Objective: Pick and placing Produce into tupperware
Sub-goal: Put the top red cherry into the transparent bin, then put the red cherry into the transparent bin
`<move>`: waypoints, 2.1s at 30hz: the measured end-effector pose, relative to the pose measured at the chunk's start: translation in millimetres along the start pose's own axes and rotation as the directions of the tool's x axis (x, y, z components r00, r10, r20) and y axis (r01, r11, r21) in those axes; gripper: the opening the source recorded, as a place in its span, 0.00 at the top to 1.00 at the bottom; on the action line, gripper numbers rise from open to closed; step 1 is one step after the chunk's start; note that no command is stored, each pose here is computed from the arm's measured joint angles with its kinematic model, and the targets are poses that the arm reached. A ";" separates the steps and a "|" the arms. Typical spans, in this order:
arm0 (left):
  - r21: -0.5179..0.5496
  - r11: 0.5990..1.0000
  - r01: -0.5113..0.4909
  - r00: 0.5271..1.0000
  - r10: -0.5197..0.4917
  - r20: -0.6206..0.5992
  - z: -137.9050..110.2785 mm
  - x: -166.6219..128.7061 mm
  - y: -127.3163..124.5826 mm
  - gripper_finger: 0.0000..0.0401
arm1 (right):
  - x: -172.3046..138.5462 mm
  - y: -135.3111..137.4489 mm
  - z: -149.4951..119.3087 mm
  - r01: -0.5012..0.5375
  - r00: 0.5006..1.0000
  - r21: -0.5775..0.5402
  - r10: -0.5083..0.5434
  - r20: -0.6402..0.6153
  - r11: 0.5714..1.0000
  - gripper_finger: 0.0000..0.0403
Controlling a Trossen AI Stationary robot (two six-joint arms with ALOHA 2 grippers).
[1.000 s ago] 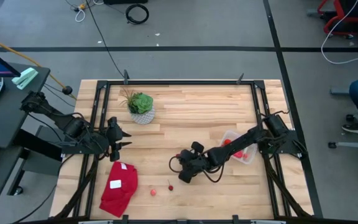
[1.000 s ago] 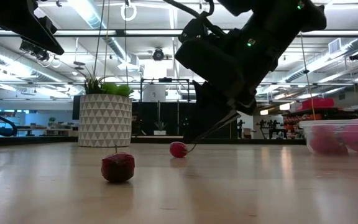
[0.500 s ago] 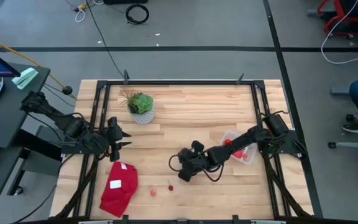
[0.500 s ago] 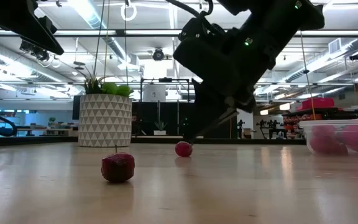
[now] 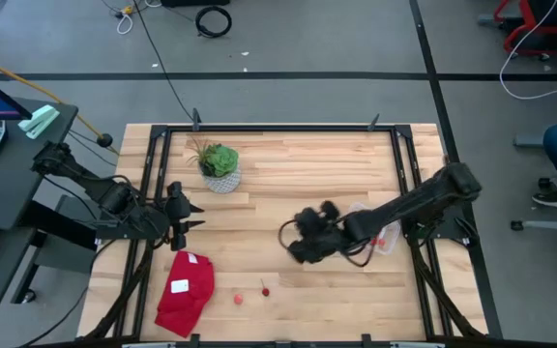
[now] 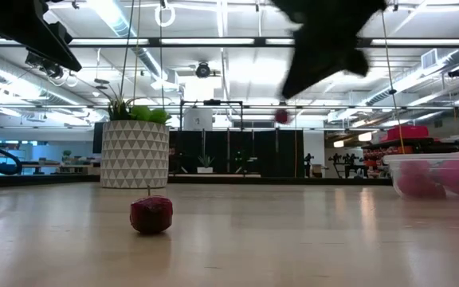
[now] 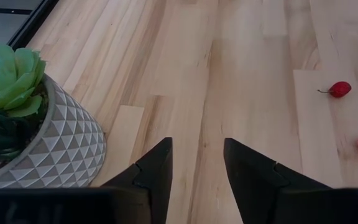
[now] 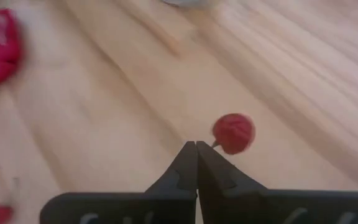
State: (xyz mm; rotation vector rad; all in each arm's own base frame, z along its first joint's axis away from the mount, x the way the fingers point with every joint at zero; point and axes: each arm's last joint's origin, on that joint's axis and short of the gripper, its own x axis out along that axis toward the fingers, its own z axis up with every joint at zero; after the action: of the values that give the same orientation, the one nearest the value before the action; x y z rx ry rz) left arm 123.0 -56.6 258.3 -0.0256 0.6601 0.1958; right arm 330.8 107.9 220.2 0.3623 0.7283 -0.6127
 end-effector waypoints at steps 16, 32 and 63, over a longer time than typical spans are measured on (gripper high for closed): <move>0.001 1.000 -0.015 0.999 0.015 -0.028 -7.8 4.6 0.7 0.66 | -70.4 -45.7 -52.5 0.505 0.812 0.221 -0.372 -0.450 0.834 1.00; 0.011 1.000 -0.023 0.999 0.023 -0.042 -12.9 8.0 0.9 0.62 | -71.6 -51.6 -68.0 0.730 0.600 0.165 -0.506 -0.620 0.664 1.00; 0.012 1.000 -0.023 0.999 0.023 -0.042 -12.8 8.0 0.9 0.63 | -66.8 -51.3 -67.0 0.549 0.700 0.157 -0.349 -0.623 0.821 0.80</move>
State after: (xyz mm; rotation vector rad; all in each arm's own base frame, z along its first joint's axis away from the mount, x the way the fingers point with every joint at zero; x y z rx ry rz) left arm 121.2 -55.5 243.4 -0.0113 0.7038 0.2141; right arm 225.2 128.7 215.9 0.7110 1.3288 -1.1397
